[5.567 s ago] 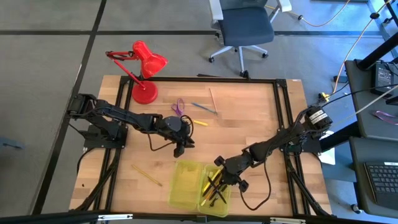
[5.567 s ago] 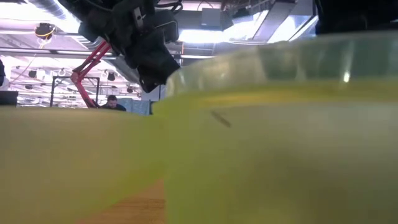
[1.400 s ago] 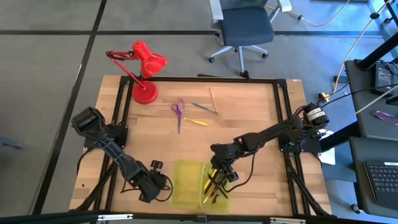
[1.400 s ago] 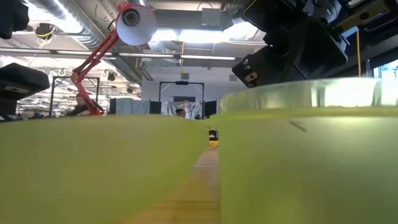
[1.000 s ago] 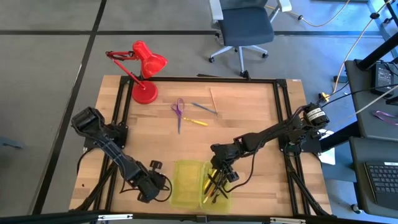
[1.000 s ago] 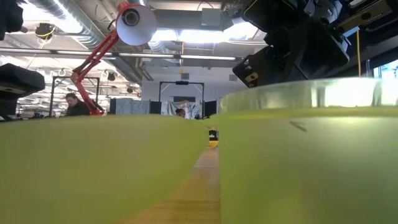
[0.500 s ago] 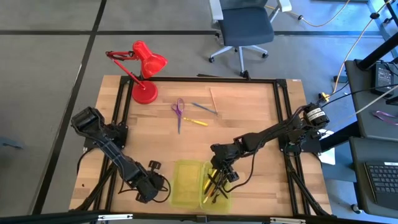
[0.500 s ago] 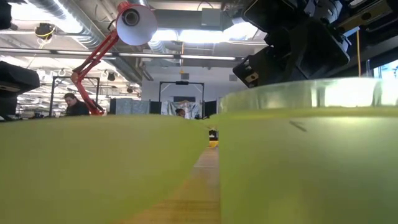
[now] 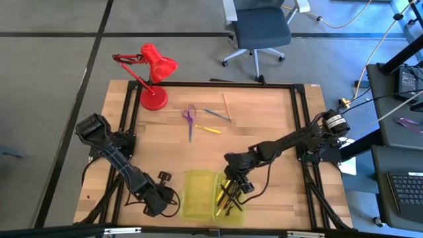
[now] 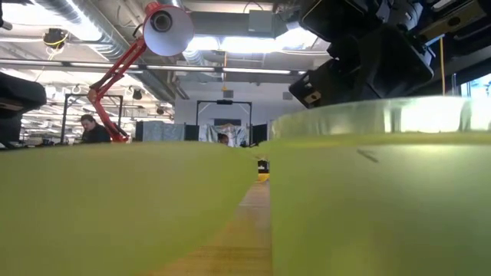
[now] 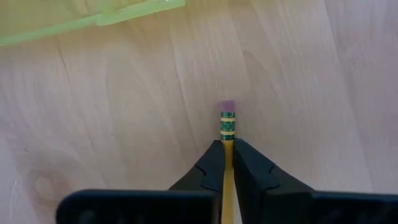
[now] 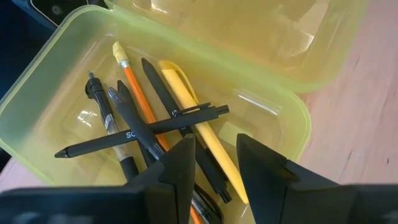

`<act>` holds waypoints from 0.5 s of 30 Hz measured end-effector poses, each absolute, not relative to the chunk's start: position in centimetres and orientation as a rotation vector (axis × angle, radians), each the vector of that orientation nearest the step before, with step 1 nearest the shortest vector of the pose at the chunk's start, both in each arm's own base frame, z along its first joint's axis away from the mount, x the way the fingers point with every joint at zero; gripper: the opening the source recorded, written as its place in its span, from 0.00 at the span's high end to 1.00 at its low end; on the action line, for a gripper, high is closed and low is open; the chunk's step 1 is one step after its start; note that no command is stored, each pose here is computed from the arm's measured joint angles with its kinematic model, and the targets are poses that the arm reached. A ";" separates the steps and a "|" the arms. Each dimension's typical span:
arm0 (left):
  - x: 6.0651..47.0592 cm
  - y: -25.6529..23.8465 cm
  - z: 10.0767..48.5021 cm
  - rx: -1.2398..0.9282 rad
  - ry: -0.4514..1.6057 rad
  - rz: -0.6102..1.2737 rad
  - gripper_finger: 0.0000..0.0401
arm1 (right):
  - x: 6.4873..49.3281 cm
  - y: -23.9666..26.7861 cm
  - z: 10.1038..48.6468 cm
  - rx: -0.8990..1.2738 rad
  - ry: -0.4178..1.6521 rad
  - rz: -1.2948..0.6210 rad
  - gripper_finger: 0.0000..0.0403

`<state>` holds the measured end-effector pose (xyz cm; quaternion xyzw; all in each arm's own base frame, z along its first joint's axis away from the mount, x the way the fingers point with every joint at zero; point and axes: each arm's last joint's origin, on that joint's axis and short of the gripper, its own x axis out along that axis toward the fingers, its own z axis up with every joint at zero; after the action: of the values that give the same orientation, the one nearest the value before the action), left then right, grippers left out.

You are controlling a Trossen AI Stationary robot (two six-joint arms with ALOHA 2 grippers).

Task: Pick & place school supplies into a supply box
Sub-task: Put the yellow pencil into the yellow supply box

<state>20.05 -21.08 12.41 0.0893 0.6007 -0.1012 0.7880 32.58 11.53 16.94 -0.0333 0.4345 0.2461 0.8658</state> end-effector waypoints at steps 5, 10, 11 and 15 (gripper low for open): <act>20.3 -21.2 13.2 0.208 1.271 -0.222 0.97 | 32.4 11.5 16.9 -0.050 0.936 0.507 0.70; 20.4 -20.9 13.8 0.228 1.247 -0.183 0.98 | 31.9 11.4 18.4 -0.064 0.893 0.527 0.70; 20.4 -20.9 13.8 0.226 1.247 -0.179 0.98 | 31.8 11.3 18.9 -0.069 0.877 0.530 0.70; 20.6 -20.7 13.8 0.206 1.253 -0.168 0.98 | 31.3 11.1 20.6 -0.070 0.823 0.535 0.70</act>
<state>20.60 -20.71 13.85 0.0963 0.5846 -0.0785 0.8017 31.34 11.15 20.60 -0.0336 0.3949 0.2569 0.8814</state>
